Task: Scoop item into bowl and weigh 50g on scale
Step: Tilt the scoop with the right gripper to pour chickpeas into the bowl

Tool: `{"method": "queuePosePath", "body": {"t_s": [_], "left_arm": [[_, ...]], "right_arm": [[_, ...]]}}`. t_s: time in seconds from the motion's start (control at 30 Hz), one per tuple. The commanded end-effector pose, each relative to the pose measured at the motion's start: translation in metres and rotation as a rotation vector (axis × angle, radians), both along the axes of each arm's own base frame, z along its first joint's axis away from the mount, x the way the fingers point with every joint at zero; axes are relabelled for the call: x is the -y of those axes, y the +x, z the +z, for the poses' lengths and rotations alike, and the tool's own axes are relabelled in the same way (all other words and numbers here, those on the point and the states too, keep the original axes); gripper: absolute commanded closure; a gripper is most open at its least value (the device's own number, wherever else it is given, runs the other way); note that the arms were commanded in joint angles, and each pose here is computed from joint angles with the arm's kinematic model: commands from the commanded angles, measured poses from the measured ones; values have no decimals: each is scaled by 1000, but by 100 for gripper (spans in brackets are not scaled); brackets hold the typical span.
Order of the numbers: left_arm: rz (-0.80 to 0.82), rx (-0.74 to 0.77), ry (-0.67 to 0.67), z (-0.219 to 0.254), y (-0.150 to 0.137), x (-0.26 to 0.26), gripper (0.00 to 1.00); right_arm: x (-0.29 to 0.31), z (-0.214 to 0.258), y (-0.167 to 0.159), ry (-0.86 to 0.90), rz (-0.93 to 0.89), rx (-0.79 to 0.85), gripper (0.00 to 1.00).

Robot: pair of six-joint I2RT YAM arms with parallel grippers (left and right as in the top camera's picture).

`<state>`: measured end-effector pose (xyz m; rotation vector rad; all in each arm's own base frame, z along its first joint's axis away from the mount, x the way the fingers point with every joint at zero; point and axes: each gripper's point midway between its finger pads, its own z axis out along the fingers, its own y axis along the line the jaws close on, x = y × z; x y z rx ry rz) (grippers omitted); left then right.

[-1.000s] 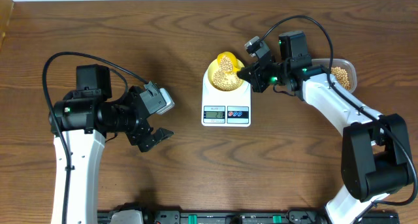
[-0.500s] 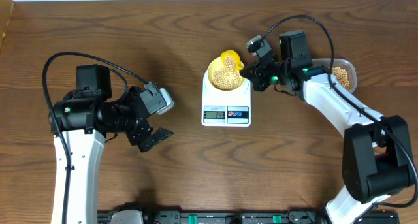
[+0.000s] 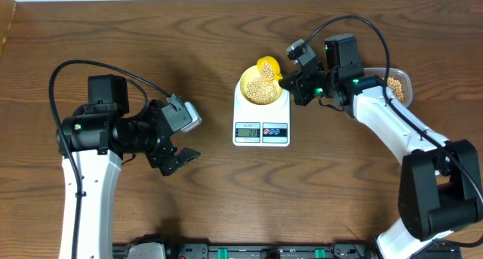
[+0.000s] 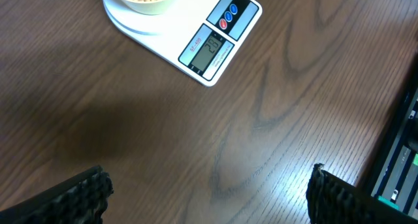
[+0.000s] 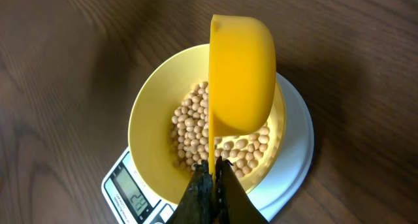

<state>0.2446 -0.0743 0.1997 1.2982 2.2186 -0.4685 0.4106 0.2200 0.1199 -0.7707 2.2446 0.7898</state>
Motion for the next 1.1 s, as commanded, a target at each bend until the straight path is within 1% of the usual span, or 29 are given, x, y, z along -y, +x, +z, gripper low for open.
{"method": "queuePosePath", "body": {"t_s": [0.0,0.1,0.27,0.43,1.07], "left_arm": [[-14,1,9,-3,-2,0,2],[-15,1,8,-3,-2,0,2],[-14,1,9,-3,-2,0,2],[-14,1,9,-3,-2,0,2],[-15,1,8,-2,-2,0,2]], "right_arm": [[-2,27,-3,-12,17,85,99],[1,30,-5,-54,-7,94,99],[-6,31,-18,-105,48,117,99],[-6,24,-18,-174,23,126,99],[-6,23,-18,-180,19,128,99]]}}
